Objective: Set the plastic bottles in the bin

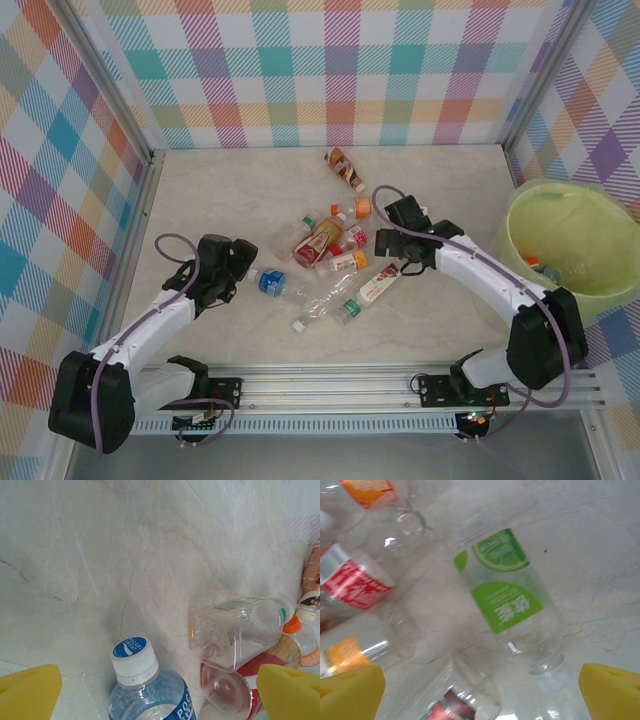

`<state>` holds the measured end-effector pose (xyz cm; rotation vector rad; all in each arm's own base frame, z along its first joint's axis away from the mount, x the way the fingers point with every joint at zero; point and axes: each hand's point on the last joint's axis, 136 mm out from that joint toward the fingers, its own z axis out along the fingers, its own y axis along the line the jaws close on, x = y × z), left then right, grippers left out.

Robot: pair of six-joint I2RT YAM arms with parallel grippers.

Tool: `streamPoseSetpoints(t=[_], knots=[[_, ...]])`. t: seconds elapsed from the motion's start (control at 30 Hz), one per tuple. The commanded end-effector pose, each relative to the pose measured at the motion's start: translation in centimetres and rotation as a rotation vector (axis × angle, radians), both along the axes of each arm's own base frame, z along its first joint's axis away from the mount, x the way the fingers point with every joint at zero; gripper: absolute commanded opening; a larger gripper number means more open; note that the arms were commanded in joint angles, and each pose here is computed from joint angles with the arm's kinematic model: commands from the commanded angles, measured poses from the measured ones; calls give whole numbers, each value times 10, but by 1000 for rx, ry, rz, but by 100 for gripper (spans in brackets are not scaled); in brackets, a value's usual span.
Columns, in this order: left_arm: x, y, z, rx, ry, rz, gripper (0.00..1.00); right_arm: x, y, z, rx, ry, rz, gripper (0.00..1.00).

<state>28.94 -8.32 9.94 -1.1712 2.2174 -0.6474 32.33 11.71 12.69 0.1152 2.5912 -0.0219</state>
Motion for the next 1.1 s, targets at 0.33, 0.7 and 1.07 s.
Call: streamPoseSetpoints(t=[0.33,0.7,1.07], knots=[[-11,19,5,14,-66,66,100,46,-12,-46,-62,176,296,97],[-17,21,6,1,-83,76,100,64,1,-91,-21,249,377,86],[-17,23,7,1,-98,87,100,65,-22,-76,-123,164,311,60]])
